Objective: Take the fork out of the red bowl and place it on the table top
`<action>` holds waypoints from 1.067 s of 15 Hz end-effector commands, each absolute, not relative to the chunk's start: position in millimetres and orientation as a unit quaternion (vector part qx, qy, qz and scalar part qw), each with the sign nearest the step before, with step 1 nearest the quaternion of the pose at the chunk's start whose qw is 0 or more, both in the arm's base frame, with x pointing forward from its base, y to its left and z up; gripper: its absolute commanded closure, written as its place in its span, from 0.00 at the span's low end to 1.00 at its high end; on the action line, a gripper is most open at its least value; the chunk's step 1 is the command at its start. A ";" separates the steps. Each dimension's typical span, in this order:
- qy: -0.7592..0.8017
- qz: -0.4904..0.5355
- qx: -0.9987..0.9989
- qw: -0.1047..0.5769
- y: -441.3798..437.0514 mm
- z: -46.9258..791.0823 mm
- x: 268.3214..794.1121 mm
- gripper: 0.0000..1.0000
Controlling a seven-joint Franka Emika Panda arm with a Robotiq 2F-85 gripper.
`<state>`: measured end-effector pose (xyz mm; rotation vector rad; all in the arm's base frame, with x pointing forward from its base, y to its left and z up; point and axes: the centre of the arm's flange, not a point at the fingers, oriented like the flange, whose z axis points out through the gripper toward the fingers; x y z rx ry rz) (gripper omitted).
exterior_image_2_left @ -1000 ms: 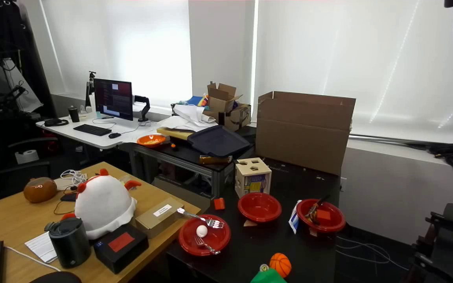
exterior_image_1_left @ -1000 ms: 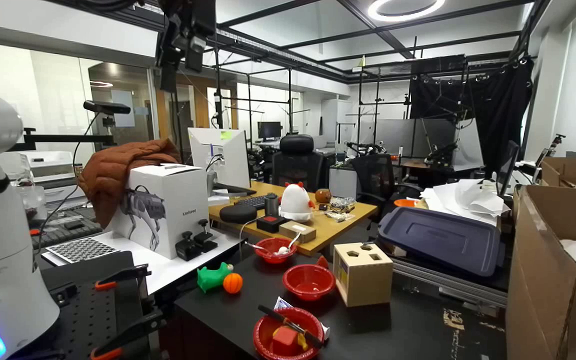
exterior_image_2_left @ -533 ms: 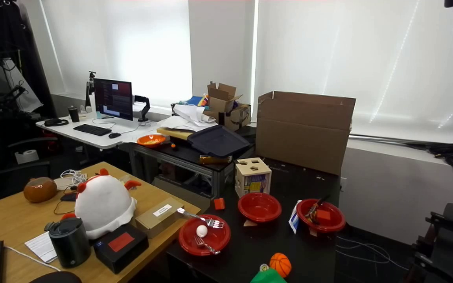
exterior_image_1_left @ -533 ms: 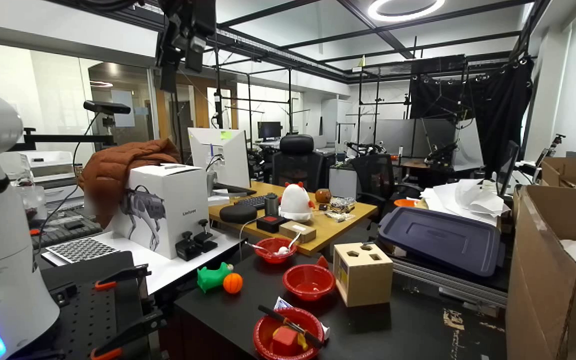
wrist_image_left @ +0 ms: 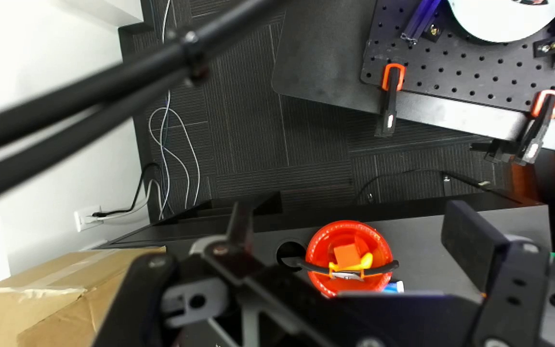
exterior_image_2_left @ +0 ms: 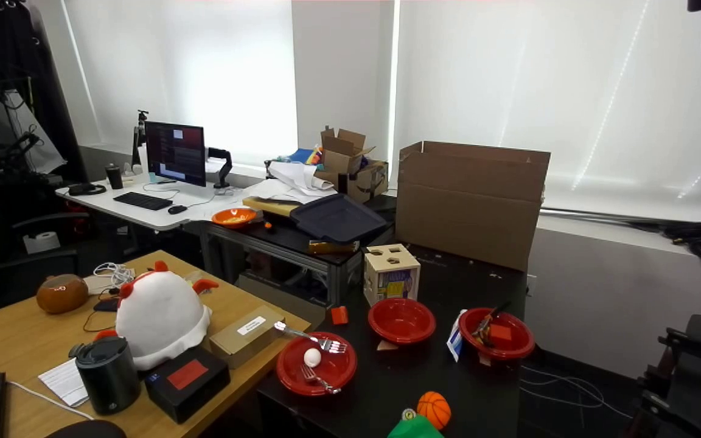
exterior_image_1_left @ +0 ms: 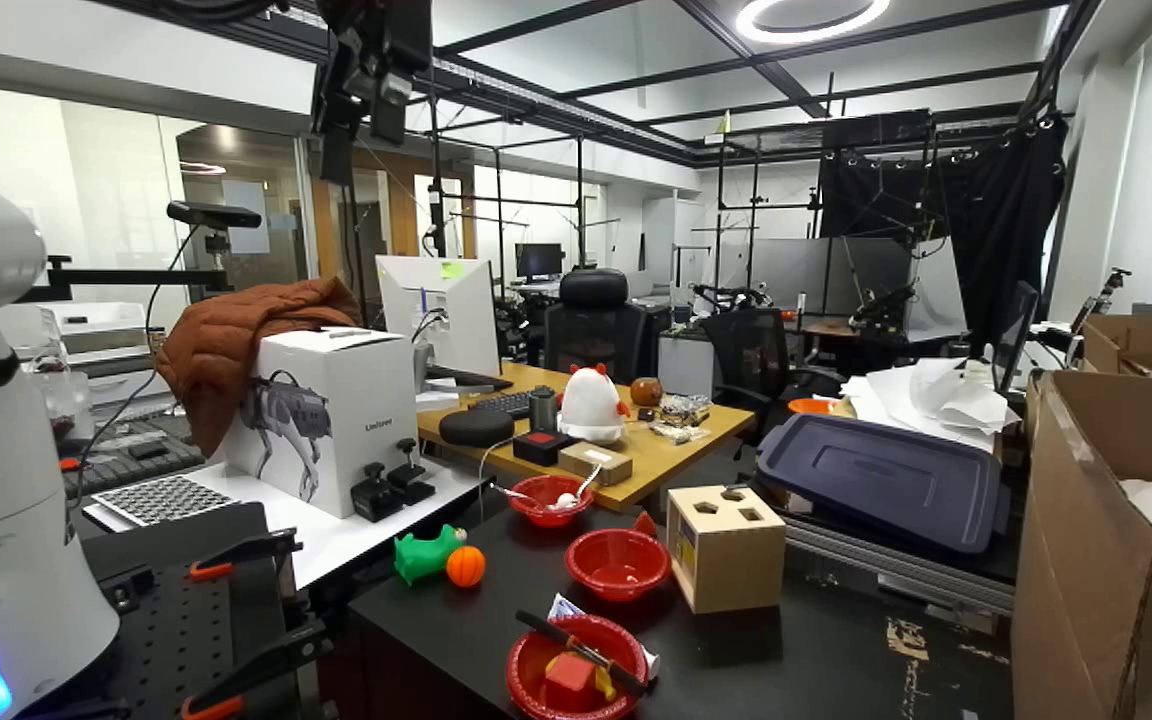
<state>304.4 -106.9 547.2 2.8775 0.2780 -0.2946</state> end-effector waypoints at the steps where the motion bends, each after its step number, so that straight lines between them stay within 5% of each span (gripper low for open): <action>1: 0.095 -0.101 0.983 0.118 -106.9 547.2 304.4 0.00; 7: 0.142 -0.100 0.978 0.116 -85.9 542.7 345.4 0.00; 16: 0.192 -0.047 0.977 0.085 12.5 496.8 477.0 0.00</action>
